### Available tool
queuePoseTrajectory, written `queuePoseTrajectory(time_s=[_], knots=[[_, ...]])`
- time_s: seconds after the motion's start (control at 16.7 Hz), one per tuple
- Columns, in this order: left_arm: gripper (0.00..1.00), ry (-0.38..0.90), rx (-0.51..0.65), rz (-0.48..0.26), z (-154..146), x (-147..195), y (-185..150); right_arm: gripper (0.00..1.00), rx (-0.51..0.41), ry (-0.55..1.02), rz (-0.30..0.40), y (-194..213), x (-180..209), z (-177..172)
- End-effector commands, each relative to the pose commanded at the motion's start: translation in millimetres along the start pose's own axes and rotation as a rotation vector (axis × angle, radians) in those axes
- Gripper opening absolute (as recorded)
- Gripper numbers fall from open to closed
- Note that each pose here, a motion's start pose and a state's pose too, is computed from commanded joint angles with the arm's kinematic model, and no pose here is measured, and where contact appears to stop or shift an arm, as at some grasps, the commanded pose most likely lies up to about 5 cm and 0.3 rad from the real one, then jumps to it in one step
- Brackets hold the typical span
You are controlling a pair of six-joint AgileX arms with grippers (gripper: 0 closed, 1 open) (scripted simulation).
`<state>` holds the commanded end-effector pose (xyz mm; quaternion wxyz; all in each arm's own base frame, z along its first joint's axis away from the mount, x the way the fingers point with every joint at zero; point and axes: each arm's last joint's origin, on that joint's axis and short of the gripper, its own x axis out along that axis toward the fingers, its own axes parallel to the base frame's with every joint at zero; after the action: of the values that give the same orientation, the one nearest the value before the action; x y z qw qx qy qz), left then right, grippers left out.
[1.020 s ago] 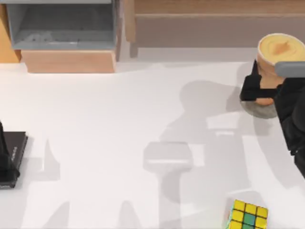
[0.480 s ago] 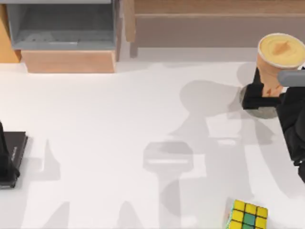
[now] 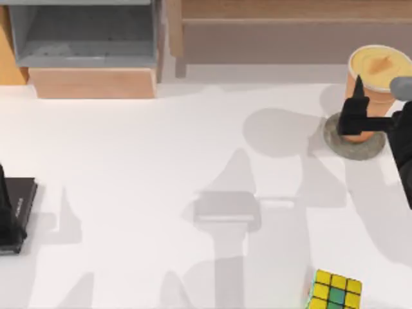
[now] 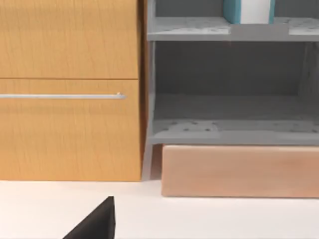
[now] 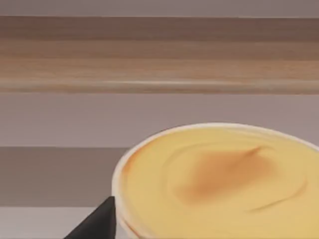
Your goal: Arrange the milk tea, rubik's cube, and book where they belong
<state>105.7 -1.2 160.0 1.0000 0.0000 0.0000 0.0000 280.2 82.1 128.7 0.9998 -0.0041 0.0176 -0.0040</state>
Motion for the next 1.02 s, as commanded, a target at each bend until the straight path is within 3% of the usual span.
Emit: queuePoseTrajectory(time_s=[0.48,0.78,1.02], knots=[[1.0,0.0,0.0,0.0,0.0,0.0,0.0,1.0,0.011,-0.007,-0.001,-0.1,-1.4,9.5],[1.0,0.0,0.0,0.0,0.0,0.0,0.0,1.0,0.182,-0.035,0.063,20.0,9.1,53.2],[1.0,0.0,0.0,0.0,0.0,0.0,0.0,1.0,0.349,0.116,0.148,48.3,9.2,83.2]])
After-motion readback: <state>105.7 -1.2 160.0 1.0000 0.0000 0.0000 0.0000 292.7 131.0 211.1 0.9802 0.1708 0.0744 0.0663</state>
